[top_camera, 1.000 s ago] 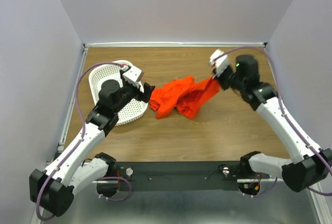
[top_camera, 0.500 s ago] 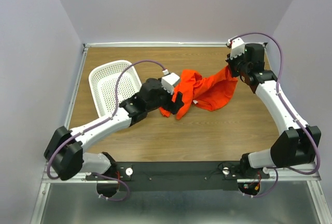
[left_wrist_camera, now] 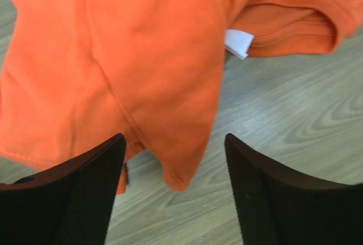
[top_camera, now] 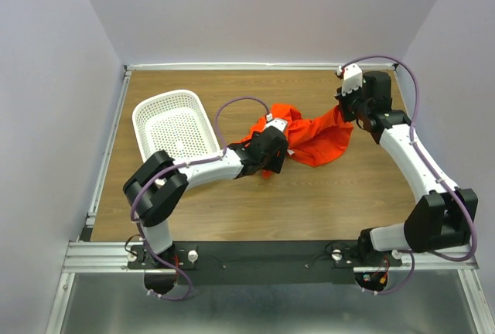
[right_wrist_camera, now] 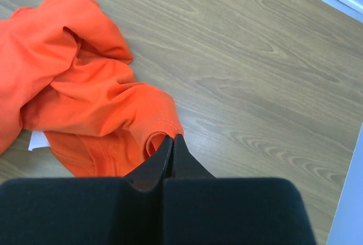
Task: Fold and stack the t-shirts
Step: Flatten the tshirt out
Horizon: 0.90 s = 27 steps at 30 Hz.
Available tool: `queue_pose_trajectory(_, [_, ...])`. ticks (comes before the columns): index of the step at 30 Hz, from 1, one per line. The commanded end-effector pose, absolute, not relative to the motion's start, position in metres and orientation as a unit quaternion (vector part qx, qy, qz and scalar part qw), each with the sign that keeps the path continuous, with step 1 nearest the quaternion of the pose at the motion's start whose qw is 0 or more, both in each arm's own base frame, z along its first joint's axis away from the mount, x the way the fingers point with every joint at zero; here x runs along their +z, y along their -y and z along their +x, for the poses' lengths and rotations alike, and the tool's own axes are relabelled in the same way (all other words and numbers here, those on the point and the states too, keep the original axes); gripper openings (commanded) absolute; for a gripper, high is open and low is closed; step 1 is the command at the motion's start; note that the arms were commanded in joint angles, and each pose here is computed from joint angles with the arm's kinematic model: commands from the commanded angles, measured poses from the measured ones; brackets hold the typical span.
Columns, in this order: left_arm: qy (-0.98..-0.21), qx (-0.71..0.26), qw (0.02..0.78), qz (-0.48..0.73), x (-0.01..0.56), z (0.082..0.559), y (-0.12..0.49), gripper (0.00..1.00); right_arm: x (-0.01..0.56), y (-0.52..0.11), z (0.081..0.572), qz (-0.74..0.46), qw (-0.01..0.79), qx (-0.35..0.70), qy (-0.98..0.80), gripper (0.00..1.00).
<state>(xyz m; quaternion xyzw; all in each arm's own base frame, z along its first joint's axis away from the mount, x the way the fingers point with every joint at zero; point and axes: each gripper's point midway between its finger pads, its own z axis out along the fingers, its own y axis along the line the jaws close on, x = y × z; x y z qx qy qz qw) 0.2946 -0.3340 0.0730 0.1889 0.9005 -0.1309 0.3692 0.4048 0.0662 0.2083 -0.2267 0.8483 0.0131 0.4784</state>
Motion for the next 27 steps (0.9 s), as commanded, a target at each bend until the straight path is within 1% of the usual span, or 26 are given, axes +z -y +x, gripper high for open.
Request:
queue_pose_trajectory(1, [-0.908, -0.104, 0.374, 0.159, 0.068, 0.3, 0.329, 0.71, 0.217, -0.068, 0.403, -0.225, 0.497, 0.022, -0.838, 0.01])
queue_pose_trajectory(2, [-0.911, -0.107, 0.362, 0.167, 0.06, 0.297, 0.332, 0.69, 0.217, -0.069, 0.404, -0.226, 0.497, 0.022, -0.837, 0.0])
queue_pose_trajectory(5, [-0.913, -0.127, 0.337, 0.19, 0.044, 0.289, 0.342, 0.55, 0.219, -0.069, 0.403, -0.225, 0.499, 0.023, -0.836, 0.01])
queue_pose_trajectory(7, [-0.911, -0.142, 0.334, 0.197, 0.043, 0.287, 0.348, 0.32, 0.222, -0.068, 0.403, -0.224, 0.503, 0.021, -0.834, 0.01])
queue_pose_trajectory(8, [-0.907, -0.144, 0.342, 0.199, 0.05, 0.289, 0.348, 0.03, 0.226, -0.067, 0.403, -0.223, 0.506, 0.017, -0.833, 0.0])
queue_pose_trajectory(9, [-0.904, -0.144, 0.349, 0.198, 0.058, 0.291, 0.348, 0.0, 0.227, -0.066, 0.404, -0.223, 0.508, 0.014, -0.832, 0.0])
queue_pose_trajectory(10, [-0.903, -0.139, 0.356, 0.196, 0.067, 0.291, 0.344, 0.0, 0.233, -0.064, 0.403, -0.222, 0.513, 0.009, -0.829, 0.01])
queue_pose_trajectory(11, [-0.891, -0.138, 0.391, 0.183, 0.099, 0.299, 0.339, 0.0, 0.24, -0.061, 0.404, -0.219, 0.52, -0.002, -0.826, 0.01])
queue_pose_trajectory(13, [-0.882, -0.123, 0.422, 0.173, 0.136, 0.302, 0.324, 0.0, 0.254, -0.055, 0.406, -0.22, 0.533, -0.02, -0.817, 0.01])
queue_pose_trajectory(14, [-0.861, -0.122, 0.471, 0.145, 0.185, 0.31, 0.312, 0.0, 0.267, -0.049, 0.406, -0.213, 0.544, -0.037, -0.811, 0.01])
queue_pose_trajectory(15, [-0.852, -0.115, 0.492, 0.14, 0.209, 0.312, 0.303, 0.0, 0.283, -0.044, 0.408, -0.21, 0.558, -0.049, -0.801, 0.01])
queue_pose_trajectory(16, [-0.835, -0.117, 0.525, 0.117, 0.25, 0.314, 0.285, 0.0, 0.299, -0.039, 0.407, -0.202, 0.572, -0.062, -0.793, 0.01])
queue_pose_trajectory(17, [-0.825, -0.12, 0.542, 0.106, 0.271, 0.315, 0.274, 0.0, 0.311, -0.036, 0.407, -0.198, 0.581, -0.069, -0.786, 0.01])
queue_pose_trajectory(20, [-0.797, -0.114, 0.587, 0.079, 0.325, 0.323, 0.234, 0.0, 0.356, -0.026, 0.402, -0.18, 0.618, -0.094, -0.759, 0.01])
queue_pose_trajectory(23, [-0.759, -0.125, 0.636, 0.059, 0.379, 0.316, 0.197, 0.0, 0.394, -0.022, 0.395, -0.167, 0.649, -0.104, -0.735, 0.01])
queue_pose_trajectory(27, [-0.728, -0.13, 0.67, 0.054, 0.42, 0.311, 0.172, 0.0, 0.439, -0.019, 0.379, -0.153, 0.686, -0.106, -0.704, 0.0])
